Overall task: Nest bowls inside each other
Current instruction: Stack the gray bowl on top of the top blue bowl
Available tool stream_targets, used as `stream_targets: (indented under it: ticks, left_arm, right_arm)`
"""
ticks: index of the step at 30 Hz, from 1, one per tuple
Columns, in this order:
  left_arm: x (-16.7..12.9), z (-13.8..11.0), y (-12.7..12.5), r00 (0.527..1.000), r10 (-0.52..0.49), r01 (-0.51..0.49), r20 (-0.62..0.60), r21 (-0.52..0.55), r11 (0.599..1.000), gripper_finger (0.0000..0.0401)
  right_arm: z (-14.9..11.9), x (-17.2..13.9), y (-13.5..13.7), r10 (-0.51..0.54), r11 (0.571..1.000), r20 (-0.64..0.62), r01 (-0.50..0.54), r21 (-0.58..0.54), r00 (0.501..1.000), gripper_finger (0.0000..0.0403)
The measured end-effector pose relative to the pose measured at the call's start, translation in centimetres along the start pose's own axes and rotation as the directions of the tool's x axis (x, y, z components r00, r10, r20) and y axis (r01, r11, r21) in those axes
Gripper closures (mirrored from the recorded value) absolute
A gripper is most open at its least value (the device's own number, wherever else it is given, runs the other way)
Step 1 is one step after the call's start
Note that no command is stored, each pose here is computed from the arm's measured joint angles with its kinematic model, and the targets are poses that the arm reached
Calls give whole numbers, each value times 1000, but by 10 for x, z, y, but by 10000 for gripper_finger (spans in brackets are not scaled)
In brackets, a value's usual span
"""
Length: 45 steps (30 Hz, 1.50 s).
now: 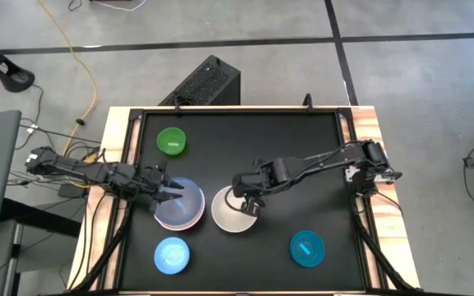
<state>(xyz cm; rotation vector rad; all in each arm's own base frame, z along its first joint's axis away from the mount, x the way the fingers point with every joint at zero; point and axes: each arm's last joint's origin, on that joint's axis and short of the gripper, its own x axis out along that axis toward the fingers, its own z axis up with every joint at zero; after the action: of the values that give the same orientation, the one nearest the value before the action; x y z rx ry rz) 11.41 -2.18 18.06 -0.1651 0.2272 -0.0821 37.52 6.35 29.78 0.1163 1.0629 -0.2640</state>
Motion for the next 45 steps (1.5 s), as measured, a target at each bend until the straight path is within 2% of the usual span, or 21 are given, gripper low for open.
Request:
stream_targets:
  ticks: [12,15,20,25,36,40,45]
  left_arm:
    - [0,1,0,1000,-1,1,6,26,1000,276]
    - [-1,8,-2,998,-27,25,49,40,999,276]
    - [-4,21,-4,995,-40,35,96,58,998,276]
    - [-4,21,-3,995,22,-27,96,57,998,276]
    - [-4,20,-2,994,48,-55,93,73,996,276]
    - [-8,31,-1,982,117,-134,151,112,985,276]
    - [-22,48,2,927,264,-304,265,123,945,276]
  right_arm:
    - [-2,2,-6,-25,1000,-40,25,3,999,356]
    - [-10,12,-10,-51,998,-70,54,33,996,356]
    - [-19,36,-26,14,991,-150,7,137,989,345]
    - [-21,53,-32,135,976,-134,-109,190,982,314]
    - [-20,66,-36,151,969,-78,-132,208,986,209]
    - [-28,76,-36,165,966,-89,-143,213,982,192]
    - [-33,85,-36,163,965,-59,-147,217,985,196]
